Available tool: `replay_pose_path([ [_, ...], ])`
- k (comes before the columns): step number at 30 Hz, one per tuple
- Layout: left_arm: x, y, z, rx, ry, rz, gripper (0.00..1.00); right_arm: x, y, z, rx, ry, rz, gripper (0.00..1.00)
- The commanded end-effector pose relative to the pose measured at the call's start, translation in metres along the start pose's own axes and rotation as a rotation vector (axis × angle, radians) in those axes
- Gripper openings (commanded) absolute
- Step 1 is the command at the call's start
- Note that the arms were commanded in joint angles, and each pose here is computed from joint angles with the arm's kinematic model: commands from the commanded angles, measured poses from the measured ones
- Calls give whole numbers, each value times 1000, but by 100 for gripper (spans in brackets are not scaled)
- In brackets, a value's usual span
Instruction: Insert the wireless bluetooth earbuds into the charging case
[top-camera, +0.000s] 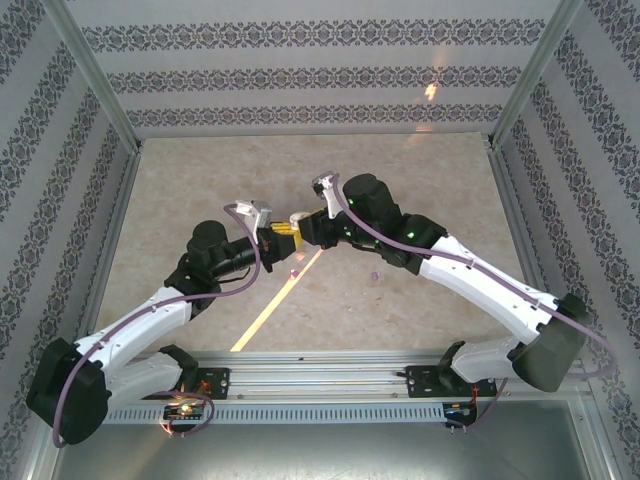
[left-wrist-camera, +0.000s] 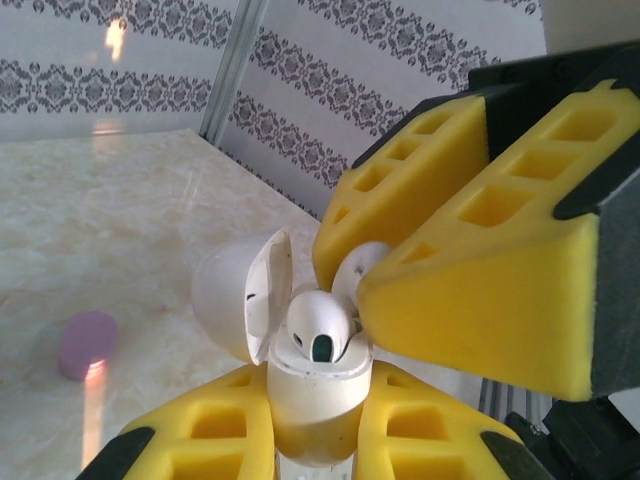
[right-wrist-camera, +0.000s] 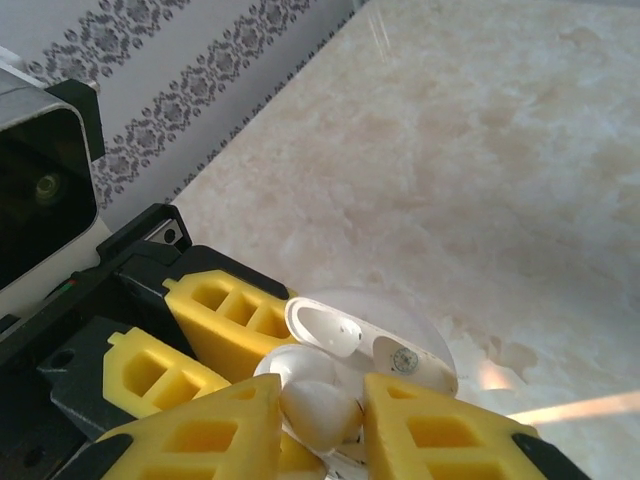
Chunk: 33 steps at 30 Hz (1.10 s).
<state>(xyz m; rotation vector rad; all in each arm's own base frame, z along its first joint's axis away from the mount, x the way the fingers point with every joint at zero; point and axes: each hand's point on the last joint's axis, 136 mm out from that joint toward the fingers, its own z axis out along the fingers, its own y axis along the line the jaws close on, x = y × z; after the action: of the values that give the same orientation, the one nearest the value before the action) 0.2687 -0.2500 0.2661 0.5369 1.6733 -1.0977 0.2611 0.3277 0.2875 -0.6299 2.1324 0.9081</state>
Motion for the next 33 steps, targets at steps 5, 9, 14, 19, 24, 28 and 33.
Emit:
replay_pose_path([
  [5, -29, -24, -2, 98, -121, 36, 0, 16, 1, 1, 12, 70, 39, 32],
  [9, -29, -24, -3, 100, -124, 31, 0, 12, 2, -3, 14, 59, 49, 38],
  [14, -27, -24, -4, 95, -125, 28, 0, 6, 3, -7, 15, 48, 63, 44],
  [19, -28, -24, -5, 98, -127, 21, 0, -1, 0, -12, 34, 31, 89, 48],
  [24, -27, -26, -5, 106, -119, 21, 0, -9, 1, -16, 26, 8, 104, 52],
  [28, -25, -29, -4, 123, -105, 18, 0, -14, 3, -23, 7, -11, 126, 54],
  [33, -22, -28, -4, 123, -96, 15, 0, -23, 16, -36, -73, -58, 145, 56],
])
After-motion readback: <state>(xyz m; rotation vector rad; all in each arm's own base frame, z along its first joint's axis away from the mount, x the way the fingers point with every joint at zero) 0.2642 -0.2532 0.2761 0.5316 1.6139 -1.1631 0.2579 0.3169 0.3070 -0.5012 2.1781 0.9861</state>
